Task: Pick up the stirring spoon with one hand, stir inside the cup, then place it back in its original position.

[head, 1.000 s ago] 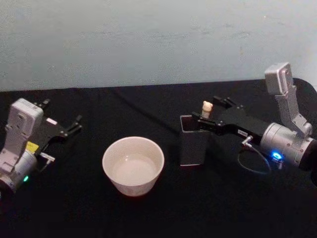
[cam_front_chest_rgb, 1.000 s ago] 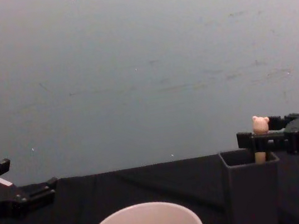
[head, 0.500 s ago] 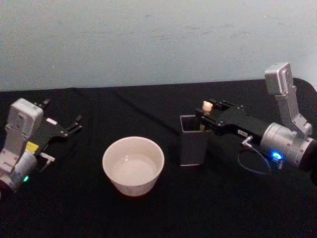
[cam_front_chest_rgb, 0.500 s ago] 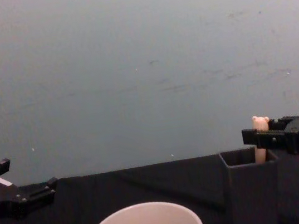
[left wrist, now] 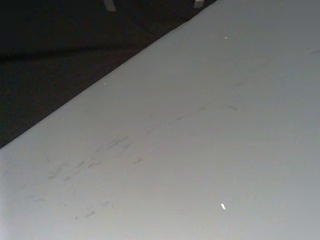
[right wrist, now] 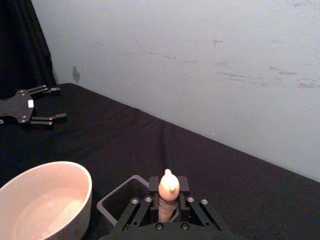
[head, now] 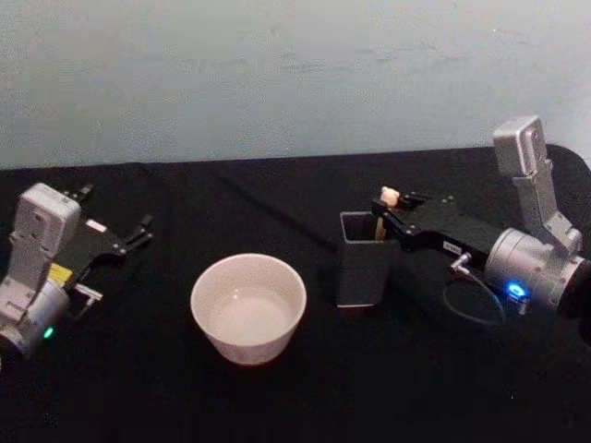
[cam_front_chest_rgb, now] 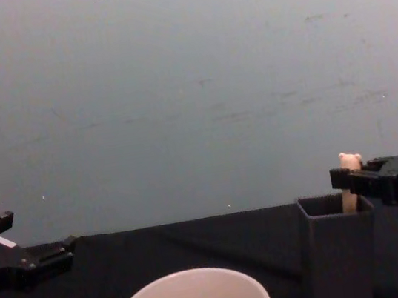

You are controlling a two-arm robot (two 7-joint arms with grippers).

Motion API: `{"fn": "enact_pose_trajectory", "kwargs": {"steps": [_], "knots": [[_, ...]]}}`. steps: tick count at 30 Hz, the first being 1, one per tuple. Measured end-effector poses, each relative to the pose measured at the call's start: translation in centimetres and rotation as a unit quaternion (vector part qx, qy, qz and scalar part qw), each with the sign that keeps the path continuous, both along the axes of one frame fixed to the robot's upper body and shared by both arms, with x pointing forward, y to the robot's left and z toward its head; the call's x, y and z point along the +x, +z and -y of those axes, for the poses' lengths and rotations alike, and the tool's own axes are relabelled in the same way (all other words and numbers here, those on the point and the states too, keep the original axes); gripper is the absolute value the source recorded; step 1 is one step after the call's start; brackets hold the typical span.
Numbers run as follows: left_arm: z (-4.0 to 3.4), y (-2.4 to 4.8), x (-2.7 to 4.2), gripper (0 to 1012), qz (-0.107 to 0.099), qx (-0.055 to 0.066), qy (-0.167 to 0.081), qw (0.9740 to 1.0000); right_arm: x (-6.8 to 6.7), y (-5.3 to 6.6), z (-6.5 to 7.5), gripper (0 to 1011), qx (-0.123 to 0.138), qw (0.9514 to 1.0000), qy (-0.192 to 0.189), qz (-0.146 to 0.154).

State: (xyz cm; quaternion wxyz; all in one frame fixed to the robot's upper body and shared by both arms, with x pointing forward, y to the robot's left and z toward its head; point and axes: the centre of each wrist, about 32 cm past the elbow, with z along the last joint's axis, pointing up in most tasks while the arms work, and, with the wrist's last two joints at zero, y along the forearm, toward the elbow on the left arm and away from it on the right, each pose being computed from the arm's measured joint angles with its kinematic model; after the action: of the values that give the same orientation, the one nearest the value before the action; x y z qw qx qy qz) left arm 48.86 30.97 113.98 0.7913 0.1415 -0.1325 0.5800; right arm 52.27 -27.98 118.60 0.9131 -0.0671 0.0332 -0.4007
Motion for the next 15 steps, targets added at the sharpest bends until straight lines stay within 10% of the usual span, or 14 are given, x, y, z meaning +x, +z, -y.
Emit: {"fn": "enact_pose_trajectory", "kwargs": {"steps": [15], "knots": [[0.00,0.00,0.00,1001,0.000,0.000,0.000,1.0000,0.00,0.00,0.01,212,0.000,1.0000,0.000,0.000]]}}
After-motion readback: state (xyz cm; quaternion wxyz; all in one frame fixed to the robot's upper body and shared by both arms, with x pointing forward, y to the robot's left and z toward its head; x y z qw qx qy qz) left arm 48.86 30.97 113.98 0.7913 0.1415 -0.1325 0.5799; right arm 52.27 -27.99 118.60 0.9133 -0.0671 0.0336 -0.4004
